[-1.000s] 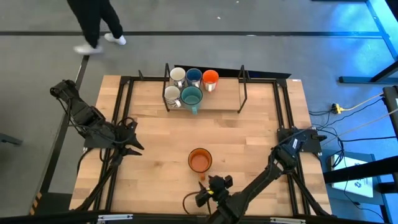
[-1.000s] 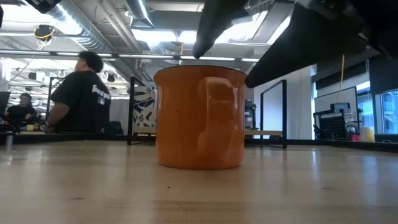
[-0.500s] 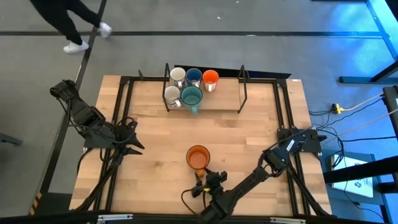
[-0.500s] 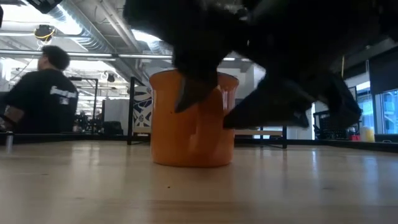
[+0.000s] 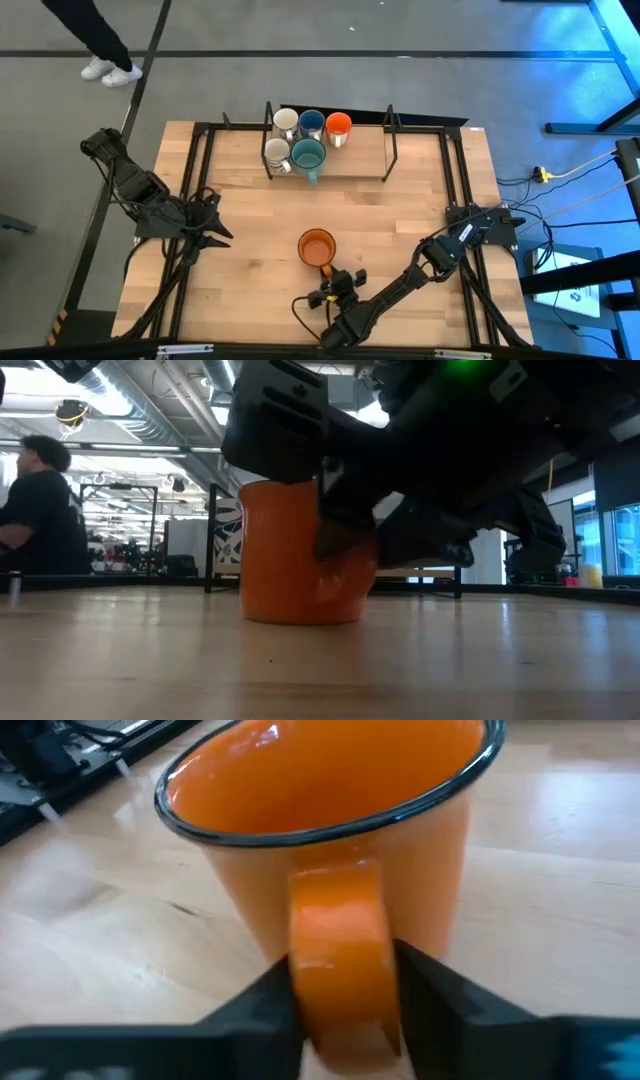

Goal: Place coffee mugs
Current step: Put the orange mug on the shelf, then return to Home Position

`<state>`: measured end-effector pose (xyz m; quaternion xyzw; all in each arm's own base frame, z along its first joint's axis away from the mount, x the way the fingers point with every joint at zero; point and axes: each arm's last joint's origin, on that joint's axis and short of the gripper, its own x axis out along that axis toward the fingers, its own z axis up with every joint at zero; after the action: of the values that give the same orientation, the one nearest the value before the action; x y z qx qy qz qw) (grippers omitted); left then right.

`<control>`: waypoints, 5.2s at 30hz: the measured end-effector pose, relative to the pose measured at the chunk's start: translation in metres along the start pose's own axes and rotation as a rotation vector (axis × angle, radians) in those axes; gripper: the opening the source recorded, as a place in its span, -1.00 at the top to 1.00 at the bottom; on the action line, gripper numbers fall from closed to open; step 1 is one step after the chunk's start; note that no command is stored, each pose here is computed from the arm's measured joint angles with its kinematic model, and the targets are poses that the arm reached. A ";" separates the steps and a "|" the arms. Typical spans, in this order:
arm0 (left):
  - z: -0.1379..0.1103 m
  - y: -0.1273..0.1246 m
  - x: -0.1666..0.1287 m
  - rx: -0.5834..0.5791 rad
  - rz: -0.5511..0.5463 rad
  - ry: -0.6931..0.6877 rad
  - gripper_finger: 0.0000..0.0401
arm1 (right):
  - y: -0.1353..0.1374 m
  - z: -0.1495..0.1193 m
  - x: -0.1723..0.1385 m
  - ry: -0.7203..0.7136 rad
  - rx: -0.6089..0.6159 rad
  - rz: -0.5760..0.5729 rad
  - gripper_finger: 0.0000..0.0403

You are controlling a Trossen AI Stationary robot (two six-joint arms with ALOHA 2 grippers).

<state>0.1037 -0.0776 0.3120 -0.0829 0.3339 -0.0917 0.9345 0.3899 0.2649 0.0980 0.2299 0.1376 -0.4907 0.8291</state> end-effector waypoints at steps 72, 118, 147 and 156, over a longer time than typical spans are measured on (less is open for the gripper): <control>0.001 0.001 0.000 -0.019 0.044 -0.028 0.47 | -0.088 0.170 0.099 -0.121 -0.074 -0.338 0.68; 0.001 0.002 0.000 0.005 0.063 -0.039 0.47 | -0.105 0.181 0.182 -0.027 -0.070 -0.357 0.27; 0.002 0.003 0.000 0.006 0.100 -0.061 0.47 | -0.034 0.254 0.067 0.218 -0.285 -0.222 -0.07; 0.009 0.007 0.002 0.081 0.181 -0.122 0.47 | -0.075 0.321 0.002 0.252 -0.430 -0.159 0.12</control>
<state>0.1122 -0.0706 0.3160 -0.0200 0.2784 -0.0150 0.9601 0.3258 0.0671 0.3537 0.0962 0.3585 -0.4813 0.7941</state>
